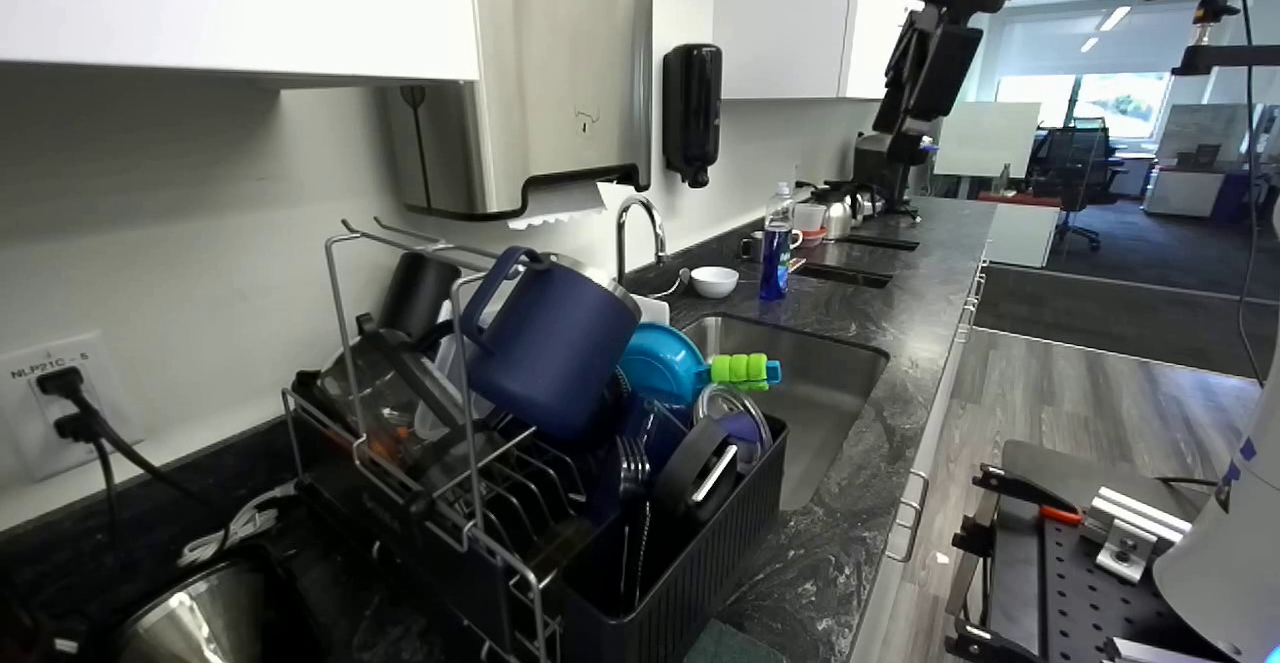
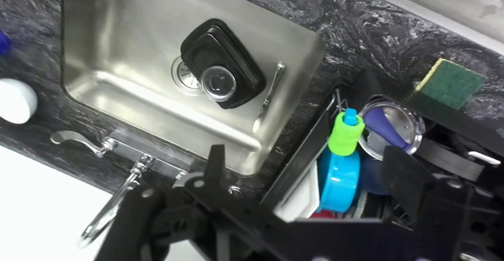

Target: Take the blue travel mug from the plate rack and place is on the edge of the sink

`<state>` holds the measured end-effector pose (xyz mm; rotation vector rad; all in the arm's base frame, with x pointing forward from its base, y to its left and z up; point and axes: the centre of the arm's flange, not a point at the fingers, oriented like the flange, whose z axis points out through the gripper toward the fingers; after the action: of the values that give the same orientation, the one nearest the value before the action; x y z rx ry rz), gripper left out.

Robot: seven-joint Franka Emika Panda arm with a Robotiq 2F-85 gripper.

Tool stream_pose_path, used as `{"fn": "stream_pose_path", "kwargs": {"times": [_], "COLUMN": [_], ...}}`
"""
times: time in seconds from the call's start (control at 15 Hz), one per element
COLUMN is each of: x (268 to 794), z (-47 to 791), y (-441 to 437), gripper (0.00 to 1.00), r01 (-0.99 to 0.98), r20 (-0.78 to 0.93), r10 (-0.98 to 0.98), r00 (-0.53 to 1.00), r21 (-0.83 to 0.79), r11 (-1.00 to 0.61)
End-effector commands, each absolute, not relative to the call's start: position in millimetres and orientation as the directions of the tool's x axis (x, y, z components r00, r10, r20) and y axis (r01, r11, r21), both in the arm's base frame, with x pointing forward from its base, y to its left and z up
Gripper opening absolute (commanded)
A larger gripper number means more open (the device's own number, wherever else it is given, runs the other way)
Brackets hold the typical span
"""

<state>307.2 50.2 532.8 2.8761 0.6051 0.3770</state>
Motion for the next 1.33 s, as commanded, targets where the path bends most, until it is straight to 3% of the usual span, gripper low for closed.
{"fn": "stream_pose_path", "kwargs": {"times": [0.0,0.93,1.27], "x": [327.9,389.6,383.4], "z": [521.6,472.2,471.7], "y": [56.3,77.3,84.7], "gripper": [1.0,1.0,1.0], "r01": [0.505,0.82,0.815], "r20": [0.222,0.353,0.36], "r10": [0.531,0.76,0.75], "r00": [0.818,0.546,0.555], "r21": [0.168,-0.039,-0.056], "r11": [-0.847,-0.571,-0.576]}}
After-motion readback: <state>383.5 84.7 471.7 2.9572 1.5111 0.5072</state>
